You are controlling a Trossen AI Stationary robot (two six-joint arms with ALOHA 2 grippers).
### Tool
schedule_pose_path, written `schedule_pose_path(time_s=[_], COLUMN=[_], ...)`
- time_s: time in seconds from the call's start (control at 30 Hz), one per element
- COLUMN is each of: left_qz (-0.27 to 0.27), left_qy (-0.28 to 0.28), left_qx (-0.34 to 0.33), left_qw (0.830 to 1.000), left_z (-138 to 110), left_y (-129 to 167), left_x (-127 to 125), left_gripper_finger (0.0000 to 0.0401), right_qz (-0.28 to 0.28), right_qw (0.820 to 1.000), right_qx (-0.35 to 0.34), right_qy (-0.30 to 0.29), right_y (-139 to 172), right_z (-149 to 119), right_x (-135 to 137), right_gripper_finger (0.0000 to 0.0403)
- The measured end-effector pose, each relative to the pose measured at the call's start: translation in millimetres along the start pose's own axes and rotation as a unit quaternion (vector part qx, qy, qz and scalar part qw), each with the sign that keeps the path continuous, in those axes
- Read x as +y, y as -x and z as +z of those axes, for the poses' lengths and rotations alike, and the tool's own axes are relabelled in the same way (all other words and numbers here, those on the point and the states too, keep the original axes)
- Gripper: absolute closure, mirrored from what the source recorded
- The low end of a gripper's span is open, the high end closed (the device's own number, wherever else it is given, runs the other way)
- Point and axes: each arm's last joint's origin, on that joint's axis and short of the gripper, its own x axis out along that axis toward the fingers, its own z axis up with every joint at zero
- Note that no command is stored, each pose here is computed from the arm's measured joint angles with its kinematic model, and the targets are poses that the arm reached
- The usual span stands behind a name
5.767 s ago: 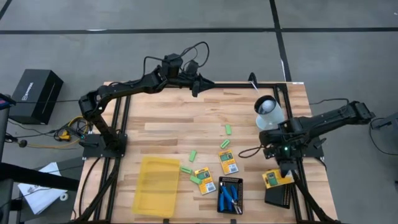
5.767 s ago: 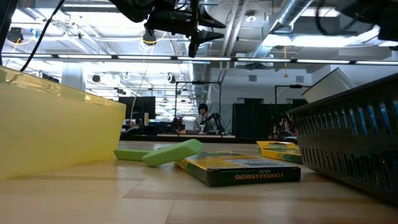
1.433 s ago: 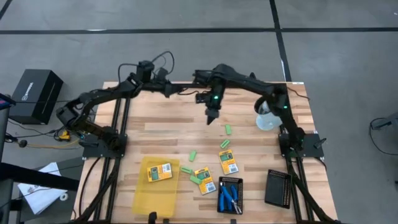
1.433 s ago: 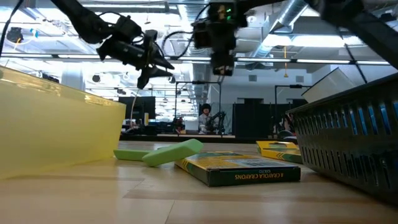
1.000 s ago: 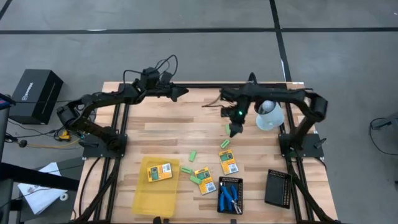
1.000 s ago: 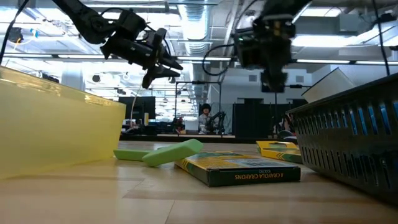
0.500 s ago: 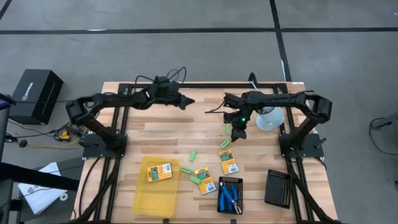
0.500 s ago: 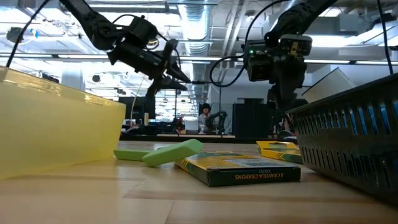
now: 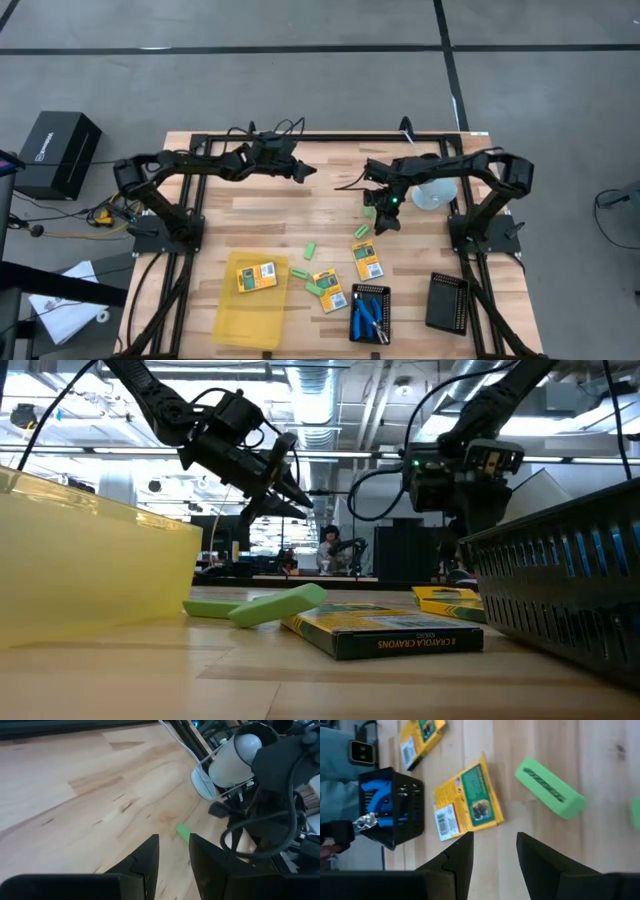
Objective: Pick & Place School Supplies
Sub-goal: Put the yellow crayon box into the yellow bin
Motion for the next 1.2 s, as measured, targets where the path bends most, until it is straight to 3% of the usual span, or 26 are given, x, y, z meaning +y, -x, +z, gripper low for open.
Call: schedule_pose_path(time_s=[0.53, 0.97, 1.2], left_qz=[0.022, 0.013, 0.004], left_qy=[0.040, 0.036, 0.044], left_qx=[0.055, 0.046, 0.047], left_qw=[0.997, 0.998, 0.998], left_z=[-36.6, -35.2, -34.6], left_y=[3.3, 2.9, 2.9], left_x=[20.3, 18.5, 17.5], left_gripper_finger=[0.0300, 0.0300, 0.0300], right_qz=[0.004, 0.038, 0.056], right_qw=[0.999, 0.999, 0.998], right_qx=[-0.044, -0.008, -0.011], right_qy=[0.028, -0.028, -0.030], right_y=[-14.6, -46.4, -48.2], right_z=[9.0, -0.3, 4.1], right_x=[6.7, -20.2, -23.6], right_gripper_finger=[0.0269, 0.0270, 0.0271])
